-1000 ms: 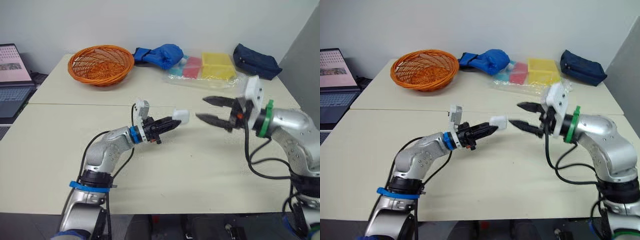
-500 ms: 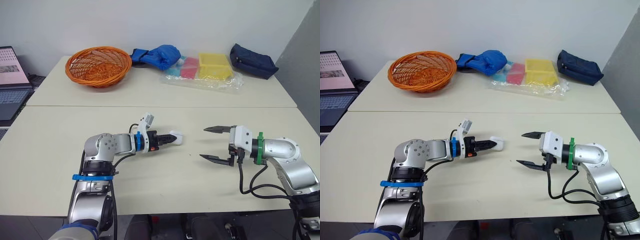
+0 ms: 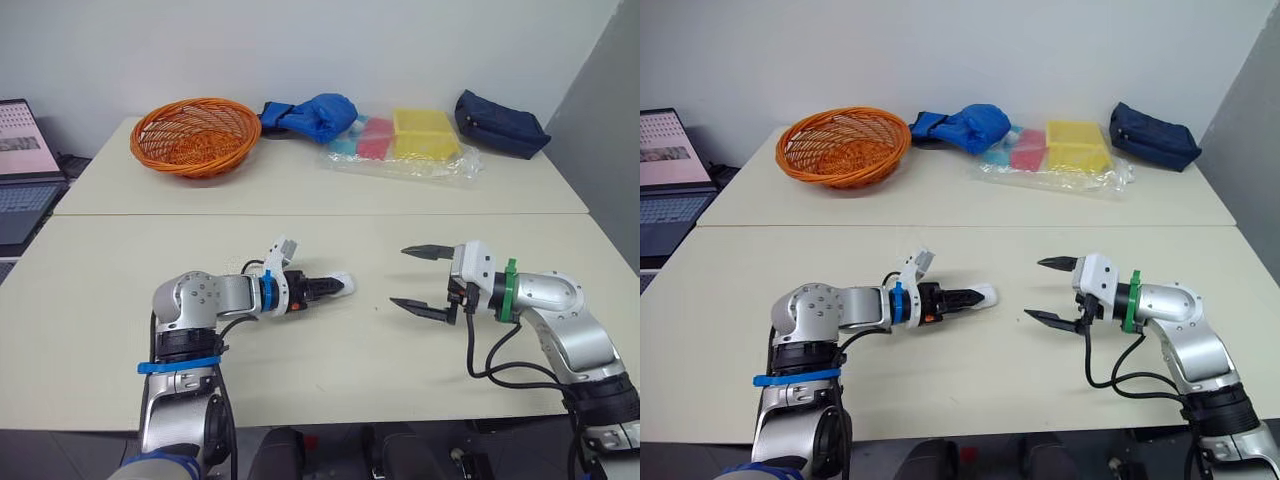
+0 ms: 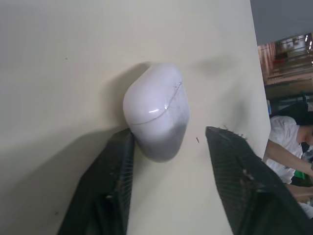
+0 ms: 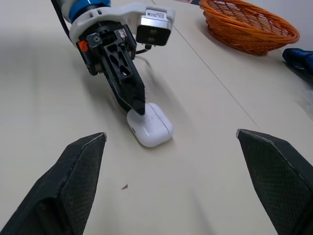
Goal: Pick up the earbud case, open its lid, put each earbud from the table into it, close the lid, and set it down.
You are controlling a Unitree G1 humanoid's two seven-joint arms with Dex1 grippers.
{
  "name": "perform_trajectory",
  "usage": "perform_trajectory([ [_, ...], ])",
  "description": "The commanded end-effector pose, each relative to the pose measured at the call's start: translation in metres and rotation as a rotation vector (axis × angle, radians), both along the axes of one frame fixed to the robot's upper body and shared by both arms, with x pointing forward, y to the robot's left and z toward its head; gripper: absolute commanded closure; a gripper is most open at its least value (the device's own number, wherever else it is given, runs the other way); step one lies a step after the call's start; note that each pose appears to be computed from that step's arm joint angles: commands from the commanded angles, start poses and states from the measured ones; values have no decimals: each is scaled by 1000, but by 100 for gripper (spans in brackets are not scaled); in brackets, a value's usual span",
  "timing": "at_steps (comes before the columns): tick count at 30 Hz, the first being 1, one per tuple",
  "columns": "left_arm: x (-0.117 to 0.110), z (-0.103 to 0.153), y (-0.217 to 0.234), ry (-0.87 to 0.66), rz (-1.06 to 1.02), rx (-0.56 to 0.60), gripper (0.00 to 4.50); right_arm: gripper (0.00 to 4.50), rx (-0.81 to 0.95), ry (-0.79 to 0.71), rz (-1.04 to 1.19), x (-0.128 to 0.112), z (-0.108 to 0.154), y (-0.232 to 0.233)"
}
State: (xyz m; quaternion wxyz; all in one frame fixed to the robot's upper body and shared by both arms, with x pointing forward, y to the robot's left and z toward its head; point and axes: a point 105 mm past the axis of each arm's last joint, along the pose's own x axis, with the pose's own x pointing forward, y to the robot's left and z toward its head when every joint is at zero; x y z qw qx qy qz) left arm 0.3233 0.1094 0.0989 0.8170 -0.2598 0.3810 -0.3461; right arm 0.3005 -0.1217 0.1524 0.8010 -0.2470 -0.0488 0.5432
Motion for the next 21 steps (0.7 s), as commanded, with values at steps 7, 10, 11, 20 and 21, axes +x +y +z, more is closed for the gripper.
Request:
perform_trajectory([
  [7,9,45,83,-525,12,239,2,0,-17,-50,-19,7,12,-21],
  [10,-2,52,93,-760,-180,357,2,0,-19,-54,-16,7,16,-25],
  [11,-7,52,93,-829,-239,377,2,0,-18,-60,-18,7,17,-26],
  [20,-9,38,109,-1046,-204,593,2,0,-27,-27,25,-6,13,-25],
  [21,-7,36,111,-1032,-194,609,2,0,-24,-23,25,-6,13,-25],
])
